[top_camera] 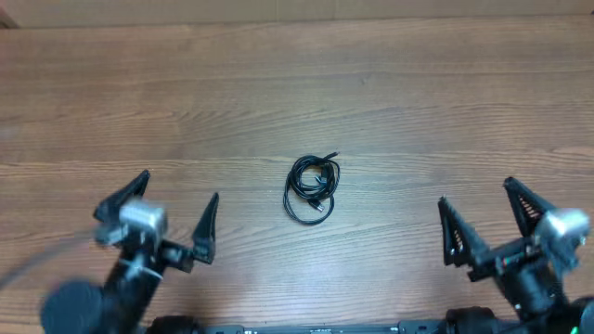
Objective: Untangle cables
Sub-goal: 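Raise both arms and move grippers toward the black cable bundle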
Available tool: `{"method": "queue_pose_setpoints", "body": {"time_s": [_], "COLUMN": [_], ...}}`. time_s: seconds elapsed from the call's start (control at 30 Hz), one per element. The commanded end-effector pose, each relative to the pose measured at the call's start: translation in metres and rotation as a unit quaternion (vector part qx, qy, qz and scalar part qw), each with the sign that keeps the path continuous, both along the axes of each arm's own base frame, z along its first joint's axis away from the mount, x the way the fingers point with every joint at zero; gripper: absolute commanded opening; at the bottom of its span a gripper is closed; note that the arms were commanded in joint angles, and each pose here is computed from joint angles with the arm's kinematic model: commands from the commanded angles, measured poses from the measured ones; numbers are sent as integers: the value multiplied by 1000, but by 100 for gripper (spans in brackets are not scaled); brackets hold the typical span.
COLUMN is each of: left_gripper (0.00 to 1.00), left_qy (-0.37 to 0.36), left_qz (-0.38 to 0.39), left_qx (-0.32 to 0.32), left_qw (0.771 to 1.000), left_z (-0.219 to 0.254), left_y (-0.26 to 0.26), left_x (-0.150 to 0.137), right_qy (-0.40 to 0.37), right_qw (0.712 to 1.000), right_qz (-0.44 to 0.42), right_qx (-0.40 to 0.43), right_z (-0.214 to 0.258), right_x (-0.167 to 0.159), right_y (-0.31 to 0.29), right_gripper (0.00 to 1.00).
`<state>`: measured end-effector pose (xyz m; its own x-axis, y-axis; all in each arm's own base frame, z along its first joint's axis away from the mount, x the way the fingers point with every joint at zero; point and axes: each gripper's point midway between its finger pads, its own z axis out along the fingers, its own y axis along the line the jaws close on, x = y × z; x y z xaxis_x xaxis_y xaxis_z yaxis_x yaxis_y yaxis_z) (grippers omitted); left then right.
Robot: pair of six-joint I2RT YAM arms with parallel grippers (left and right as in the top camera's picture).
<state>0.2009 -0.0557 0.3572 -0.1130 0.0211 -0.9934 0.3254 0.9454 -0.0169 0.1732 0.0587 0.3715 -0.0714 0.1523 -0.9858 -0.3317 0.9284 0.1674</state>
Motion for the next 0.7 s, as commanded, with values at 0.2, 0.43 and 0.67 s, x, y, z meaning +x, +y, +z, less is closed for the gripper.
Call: {"method": "queue_pose_setpoints", "body": {"time_s": [0.2, 0.43, 0.67], "left_gripper": [100, 100, 100], "left_qy": [225, 399, 495], "left_qz": [-191, -124, -61], "left_qx": [-83, -130, -60], "left_qw": [952, 899, 865], "left_z": [14, -64, -123], "left_y": [-61, -54, -60], "left_x": [46, 90, 92], "right_qy": [256, 362, 571], "right_qw": [958, 869, 807], "right_qz": [132, 313, 40], "right_qx": [9, 124, 145], "right_z": [-38, -55, -163], "right_x": [39, 56, 102], "right_y": [43, 96, 52], "right_gripper": [100, 100, 100]}}
